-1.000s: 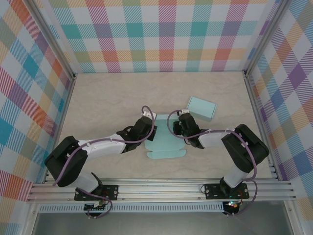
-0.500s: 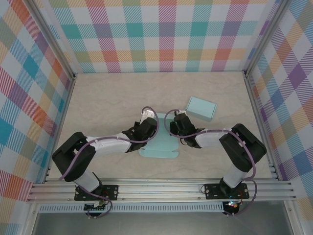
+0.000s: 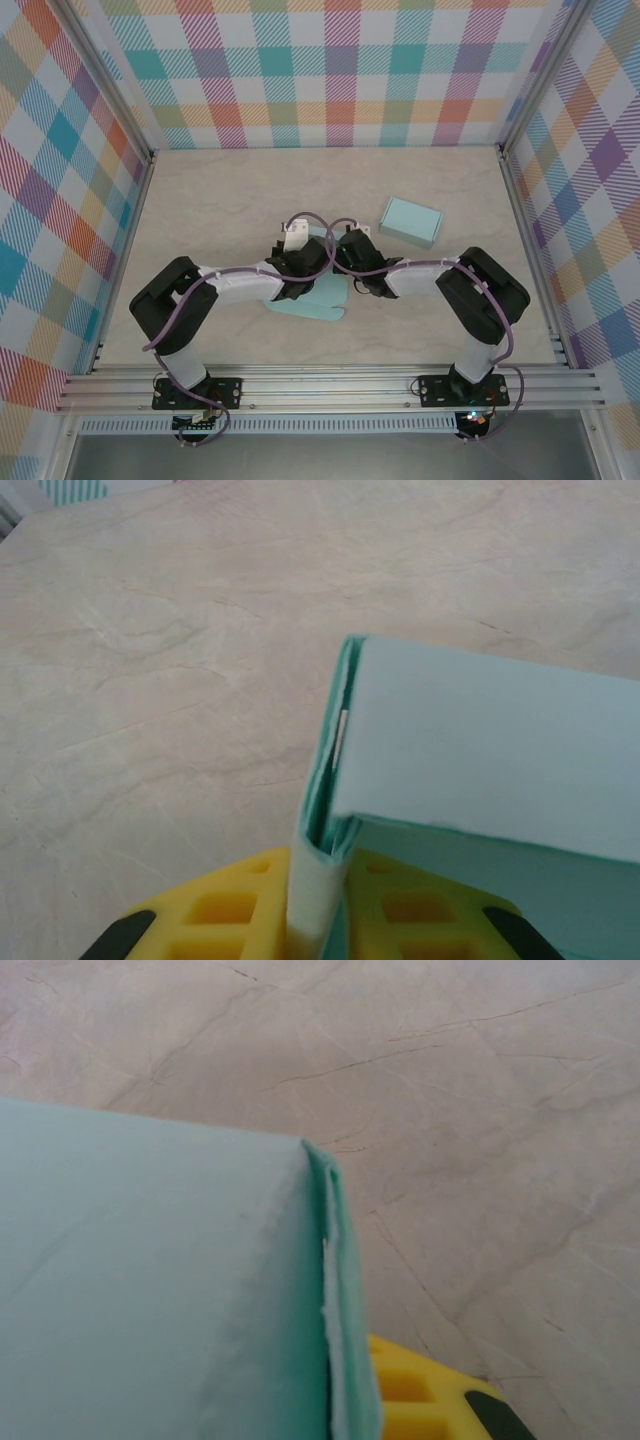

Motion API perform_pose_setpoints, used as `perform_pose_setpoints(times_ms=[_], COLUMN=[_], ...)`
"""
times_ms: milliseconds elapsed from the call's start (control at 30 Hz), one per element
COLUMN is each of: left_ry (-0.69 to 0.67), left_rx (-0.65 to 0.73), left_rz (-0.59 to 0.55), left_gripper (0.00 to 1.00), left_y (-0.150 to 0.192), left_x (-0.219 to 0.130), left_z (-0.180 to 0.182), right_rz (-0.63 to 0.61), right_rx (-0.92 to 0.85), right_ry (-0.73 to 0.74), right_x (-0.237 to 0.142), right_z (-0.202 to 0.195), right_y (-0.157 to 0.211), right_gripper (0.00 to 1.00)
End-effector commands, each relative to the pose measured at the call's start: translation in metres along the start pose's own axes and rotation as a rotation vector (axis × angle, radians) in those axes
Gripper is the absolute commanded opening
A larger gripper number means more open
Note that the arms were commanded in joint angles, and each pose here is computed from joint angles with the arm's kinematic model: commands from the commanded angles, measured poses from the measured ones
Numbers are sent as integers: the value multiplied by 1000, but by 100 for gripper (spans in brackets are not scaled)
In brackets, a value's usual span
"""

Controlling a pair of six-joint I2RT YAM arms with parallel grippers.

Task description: Fold the paper box

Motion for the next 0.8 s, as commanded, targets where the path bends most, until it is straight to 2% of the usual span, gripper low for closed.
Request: perform_pose_setpoints(times_ms=[0,100,167,200,300,533,633,767], left_ry=[-86,-45,13,64,171,216,190,133], left_rx=[-43,-89,-90,-85,-82,-97,-96,-107], left_rz=[57,61,45,38,26,36,44,57], left_gripper=[18,7,5,6,17,29,30,19], left_y=[18,19,16,15,13,15,19,21], left_x=[16,20,18,17,10,-1,0,2], left_z=[25,29,23,16,3,6,12,19], right_rz=[108,118,122,122,125,132,131,138], right_rx=[58,81,96,100,111,123,125,110], right_ry=[5,12,15,20,37,55,47,48], right_x=[3,3,4,4,5,3,2,3], right_z=[1,0,1,0,0,1,3,4], right_y=[28,30,30,29,29,27,26,29], right_gripper=[0,0,0,0,0,0,0,0])
Point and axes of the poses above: each hand's point on the last joint's axis, 136 mm out from that joint toward the fingers, its own x axis out along the fingers, its own z axis along the line the jaws close on, y = z × x, the point moved 1 cm from there along -x, back along the fingers, and after that the axes turned 8 degrees about x, right-handed, at the moved point
